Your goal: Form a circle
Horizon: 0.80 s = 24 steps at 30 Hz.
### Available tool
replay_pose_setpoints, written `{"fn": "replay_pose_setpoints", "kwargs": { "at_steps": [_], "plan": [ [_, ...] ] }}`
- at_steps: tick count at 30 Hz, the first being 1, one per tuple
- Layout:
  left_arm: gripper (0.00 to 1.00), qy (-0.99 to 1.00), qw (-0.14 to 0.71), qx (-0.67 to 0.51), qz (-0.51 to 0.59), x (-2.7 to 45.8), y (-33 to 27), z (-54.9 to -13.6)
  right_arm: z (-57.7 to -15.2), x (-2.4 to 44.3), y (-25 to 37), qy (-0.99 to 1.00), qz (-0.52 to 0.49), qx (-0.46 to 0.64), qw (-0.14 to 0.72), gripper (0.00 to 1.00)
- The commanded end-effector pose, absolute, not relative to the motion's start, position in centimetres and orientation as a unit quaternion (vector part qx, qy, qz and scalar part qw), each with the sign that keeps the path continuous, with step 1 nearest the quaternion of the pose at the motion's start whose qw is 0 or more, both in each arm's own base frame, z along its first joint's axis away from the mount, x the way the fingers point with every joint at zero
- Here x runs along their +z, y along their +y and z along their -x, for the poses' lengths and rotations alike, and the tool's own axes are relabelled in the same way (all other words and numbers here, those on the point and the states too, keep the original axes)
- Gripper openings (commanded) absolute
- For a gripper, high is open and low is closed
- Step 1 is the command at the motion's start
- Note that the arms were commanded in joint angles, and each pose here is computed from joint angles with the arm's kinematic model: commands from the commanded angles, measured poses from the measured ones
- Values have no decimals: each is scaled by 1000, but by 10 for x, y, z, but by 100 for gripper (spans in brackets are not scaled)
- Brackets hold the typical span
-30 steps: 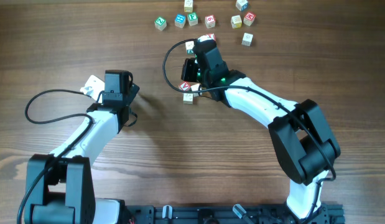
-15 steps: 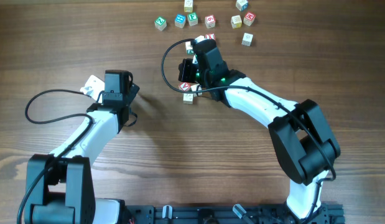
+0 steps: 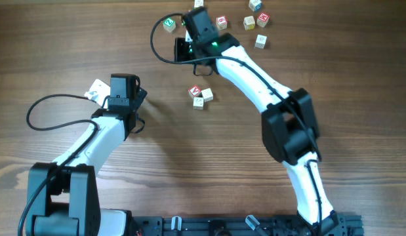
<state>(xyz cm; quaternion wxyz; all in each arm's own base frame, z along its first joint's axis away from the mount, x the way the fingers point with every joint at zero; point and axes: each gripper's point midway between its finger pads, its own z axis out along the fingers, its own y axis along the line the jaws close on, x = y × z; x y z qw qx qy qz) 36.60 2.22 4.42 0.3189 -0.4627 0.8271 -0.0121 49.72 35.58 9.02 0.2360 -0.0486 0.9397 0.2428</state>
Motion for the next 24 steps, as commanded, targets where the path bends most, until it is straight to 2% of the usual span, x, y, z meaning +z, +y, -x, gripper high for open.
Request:
{"fn": "replay_pose_setpoints", "kwargs": {
  "at_steps": [1,4,11,16,24],
  "plan": [
    [100,822,321,-3,471,43,27,-365,-488,89,358,948,66,221,221,5],
    [100,822,320,-3,471,43,27,-365,-470,68,354,961,71,199,180,5],
    [100,822,321,-3,471,43,27,-365,-451,60,367,965,86,184,168,4],
    [100,822,320,-3,471,43,27,-365,-450,40,359,973,85,128,175,4],
    [100,822,320,-3,471,43,27,-365,-443,19,352,979,85,108,152,5]
  ]
}}
